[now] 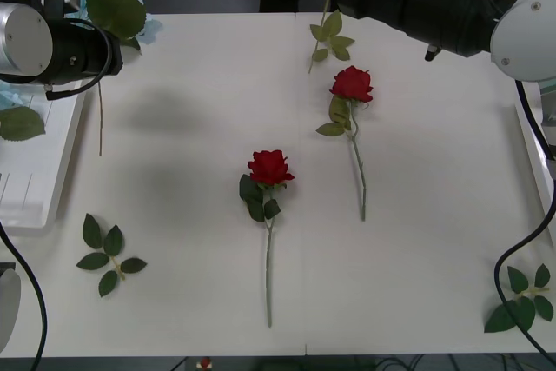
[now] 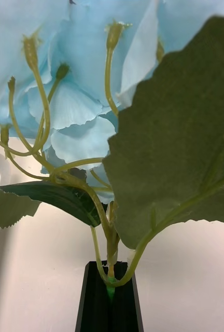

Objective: Place the red flowers into the right box and the blue flowers into the left box. If a person shows an open palm, hand one flower to the person first, then continue sorting.

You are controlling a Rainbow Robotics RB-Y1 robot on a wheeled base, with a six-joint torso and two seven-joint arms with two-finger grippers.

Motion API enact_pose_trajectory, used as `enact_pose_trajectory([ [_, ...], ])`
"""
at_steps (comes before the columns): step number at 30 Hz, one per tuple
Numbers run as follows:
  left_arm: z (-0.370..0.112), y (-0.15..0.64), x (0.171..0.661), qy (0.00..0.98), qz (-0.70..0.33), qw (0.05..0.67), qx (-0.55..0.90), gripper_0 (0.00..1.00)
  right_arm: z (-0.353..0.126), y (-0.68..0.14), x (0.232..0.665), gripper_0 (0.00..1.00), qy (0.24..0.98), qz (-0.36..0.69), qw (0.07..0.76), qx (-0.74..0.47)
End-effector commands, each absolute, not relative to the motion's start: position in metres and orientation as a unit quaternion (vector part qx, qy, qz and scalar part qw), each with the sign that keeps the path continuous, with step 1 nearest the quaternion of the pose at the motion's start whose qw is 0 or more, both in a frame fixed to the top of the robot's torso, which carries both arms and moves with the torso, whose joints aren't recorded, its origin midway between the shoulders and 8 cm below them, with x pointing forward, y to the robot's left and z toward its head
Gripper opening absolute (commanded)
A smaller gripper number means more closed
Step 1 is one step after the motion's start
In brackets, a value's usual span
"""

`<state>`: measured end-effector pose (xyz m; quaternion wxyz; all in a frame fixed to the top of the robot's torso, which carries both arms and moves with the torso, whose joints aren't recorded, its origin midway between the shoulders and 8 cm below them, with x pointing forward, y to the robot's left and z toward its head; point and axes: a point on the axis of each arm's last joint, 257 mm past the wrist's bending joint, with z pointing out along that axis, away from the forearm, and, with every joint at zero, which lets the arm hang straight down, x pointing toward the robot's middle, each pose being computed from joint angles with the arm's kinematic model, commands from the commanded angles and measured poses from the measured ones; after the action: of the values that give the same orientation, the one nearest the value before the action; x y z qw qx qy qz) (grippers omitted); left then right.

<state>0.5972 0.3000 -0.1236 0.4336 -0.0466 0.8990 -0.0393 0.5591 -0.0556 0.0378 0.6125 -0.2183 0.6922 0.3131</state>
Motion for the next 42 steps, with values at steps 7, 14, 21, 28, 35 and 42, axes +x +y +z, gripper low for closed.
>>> enact_pose_trajectory([
  [7,-0.106,0.298,0.598,0.891,-0.036,0.451,-0.034,0.00,0.128,-0.040,0.574,0.00,0.590,0.290,0.714,-0.241],
  [14,-0.105,0.299,0.598,0.891,-0.036,0.451,-0.034,0.00,0.162,-0.025,0.578,0.00,0.543,0.276,0.753,-0.250],
  [21,-0.106,0.298,0.598,0.891,-0.036,0.451,-0.034,0.00,0.183,-0.017,0.571,0.00,0.508,0.258,0.779,-0.263],
  [28,-0.106,0.298,0.598,0.891,-0.035,0.451,-0.034,0.00,0.191,-0.007,0.572,0.00,0.490,0.227,0.792,-0.285],
  [35,-0.105,0.299,0.598,0.891,-0.036,0.451,-0.034,0.00,0.191,0.009,0.579,0.00,0.478,0.223,0.801,-0.283],
  [42,-0.105,0.299,0.598,0.891,-0.035,0.451,-0.034,0.00,0.189,0.011,0.579,0.00,0.477,0.220,0.801,-0.286],
])
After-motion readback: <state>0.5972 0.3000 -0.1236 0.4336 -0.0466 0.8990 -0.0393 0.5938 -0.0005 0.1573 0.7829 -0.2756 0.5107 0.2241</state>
